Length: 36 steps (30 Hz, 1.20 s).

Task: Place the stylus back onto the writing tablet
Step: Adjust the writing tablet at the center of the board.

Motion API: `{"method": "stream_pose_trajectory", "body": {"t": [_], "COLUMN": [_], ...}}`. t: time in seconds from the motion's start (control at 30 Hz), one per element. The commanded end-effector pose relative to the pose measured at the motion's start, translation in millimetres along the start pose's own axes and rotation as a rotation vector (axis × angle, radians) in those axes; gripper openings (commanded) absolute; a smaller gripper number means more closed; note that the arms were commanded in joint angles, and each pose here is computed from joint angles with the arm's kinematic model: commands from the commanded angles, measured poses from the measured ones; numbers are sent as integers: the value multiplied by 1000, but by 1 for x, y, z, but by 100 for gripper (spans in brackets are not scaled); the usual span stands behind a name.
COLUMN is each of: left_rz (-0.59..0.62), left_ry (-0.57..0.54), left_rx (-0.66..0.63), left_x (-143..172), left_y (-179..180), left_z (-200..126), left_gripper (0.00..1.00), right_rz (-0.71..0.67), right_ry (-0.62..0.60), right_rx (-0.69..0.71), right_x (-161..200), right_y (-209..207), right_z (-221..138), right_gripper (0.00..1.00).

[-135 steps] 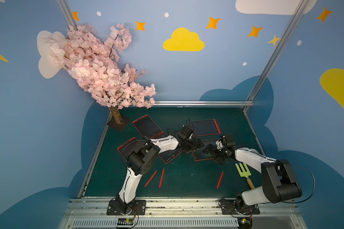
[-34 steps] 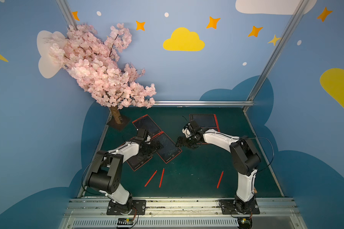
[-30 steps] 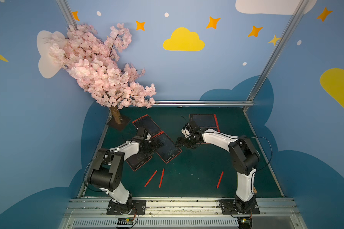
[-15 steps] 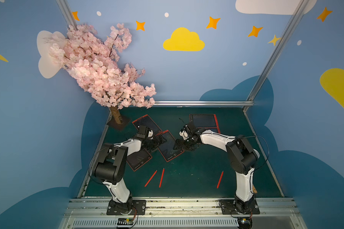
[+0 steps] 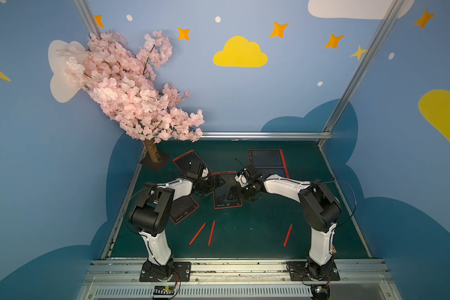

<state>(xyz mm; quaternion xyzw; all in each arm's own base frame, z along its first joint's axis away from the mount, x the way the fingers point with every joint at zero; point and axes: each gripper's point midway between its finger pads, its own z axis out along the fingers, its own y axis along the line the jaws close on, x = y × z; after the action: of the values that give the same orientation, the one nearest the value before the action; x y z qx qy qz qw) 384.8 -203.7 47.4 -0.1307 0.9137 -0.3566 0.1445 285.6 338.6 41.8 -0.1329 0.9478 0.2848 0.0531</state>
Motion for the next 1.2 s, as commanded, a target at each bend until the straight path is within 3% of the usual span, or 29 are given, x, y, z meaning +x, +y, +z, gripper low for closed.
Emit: {"method": "stream_pose_trajectory", "body": {"t": [0.0,0.47,0.67,0.93,1.17], "left_rz": [-67,3,75,80,33], "left_ry": [101,76,-9,25,37], "left_rx": [-127,-160,-241,-303,-270], "left_x": [32,14,-4,40,78], "left_y": [38,24,17,31,34], "left_z": [13,-4,-42,-76,-85], "left_gripper": [99,99,99,99,99], "right_rz": [23,-79,-141,-163,-151], "right_ry": [65,100,53,-49,-100], "right_rx": [34,-32,2,36,13], "right_x": [33,61,54,8,-44], "right_y": [-2,67,67,30,10], "right_z": [5,22,-1,-55,-68], "right_gripper": [91,91,91,91,92]}}
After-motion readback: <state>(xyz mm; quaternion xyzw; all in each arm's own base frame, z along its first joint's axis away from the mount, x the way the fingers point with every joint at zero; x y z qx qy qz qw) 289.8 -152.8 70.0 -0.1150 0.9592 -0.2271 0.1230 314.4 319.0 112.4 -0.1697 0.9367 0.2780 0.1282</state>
